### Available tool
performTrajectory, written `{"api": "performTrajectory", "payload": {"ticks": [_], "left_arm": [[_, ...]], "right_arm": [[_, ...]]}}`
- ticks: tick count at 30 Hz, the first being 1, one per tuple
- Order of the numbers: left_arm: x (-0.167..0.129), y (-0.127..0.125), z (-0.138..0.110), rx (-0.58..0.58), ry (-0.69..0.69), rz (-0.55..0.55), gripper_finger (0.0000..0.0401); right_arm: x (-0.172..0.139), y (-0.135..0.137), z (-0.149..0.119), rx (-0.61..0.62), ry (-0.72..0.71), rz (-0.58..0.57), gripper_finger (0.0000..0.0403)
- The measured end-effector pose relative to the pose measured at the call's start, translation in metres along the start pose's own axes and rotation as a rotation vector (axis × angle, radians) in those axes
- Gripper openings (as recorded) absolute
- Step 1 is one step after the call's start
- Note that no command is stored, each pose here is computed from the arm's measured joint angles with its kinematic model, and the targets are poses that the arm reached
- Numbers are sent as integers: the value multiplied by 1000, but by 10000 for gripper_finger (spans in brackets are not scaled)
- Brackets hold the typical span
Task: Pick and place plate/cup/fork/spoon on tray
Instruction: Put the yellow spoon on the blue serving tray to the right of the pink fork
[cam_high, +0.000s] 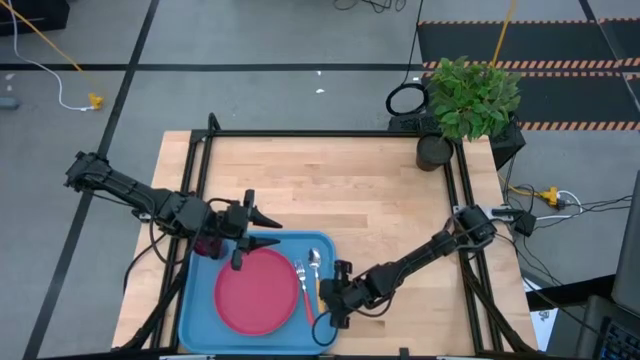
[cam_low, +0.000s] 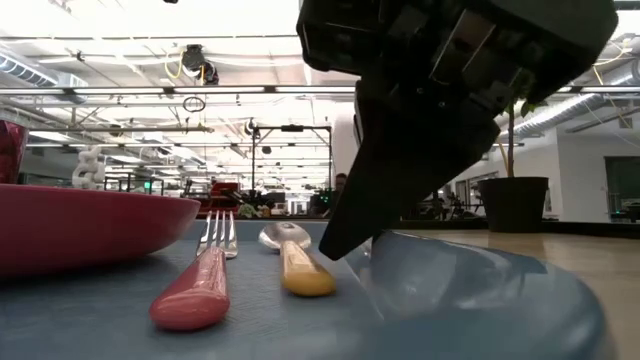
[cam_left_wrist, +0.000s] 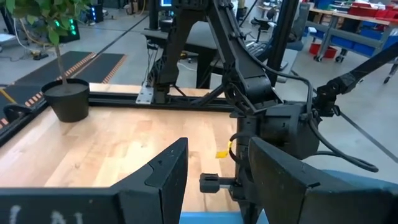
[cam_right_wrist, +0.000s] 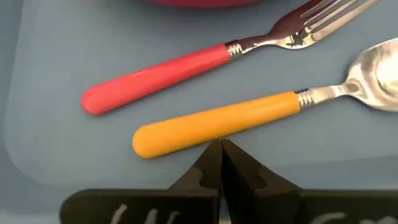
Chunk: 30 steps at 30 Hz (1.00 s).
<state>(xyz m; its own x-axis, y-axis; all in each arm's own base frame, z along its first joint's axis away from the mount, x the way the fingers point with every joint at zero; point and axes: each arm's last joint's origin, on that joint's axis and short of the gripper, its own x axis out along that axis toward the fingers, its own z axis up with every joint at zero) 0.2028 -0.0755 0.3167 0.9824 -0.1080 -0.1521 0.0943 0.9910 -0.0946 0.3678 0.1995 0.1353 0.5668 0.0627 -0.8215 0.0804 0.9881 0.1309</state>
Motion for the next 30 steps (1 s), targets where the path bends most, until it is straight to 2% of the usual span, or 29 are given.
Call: {"api": "performTrajectory", "payload": {"ticks": [10, 21, 30], "left_arm": [[0, 0, 3, 32, -33, -4, 172], [0, 0, 4, 59, -44, 4, 172], [0, 0, 4, 64, -44, 5, 172]], "right_arm": [[-2, 10, 0, -8, -52, 34, 0], [-2, 3, 18, -8, -125, 25, 0], [5, -10, 19, -53, -84, -26, 0]]}}
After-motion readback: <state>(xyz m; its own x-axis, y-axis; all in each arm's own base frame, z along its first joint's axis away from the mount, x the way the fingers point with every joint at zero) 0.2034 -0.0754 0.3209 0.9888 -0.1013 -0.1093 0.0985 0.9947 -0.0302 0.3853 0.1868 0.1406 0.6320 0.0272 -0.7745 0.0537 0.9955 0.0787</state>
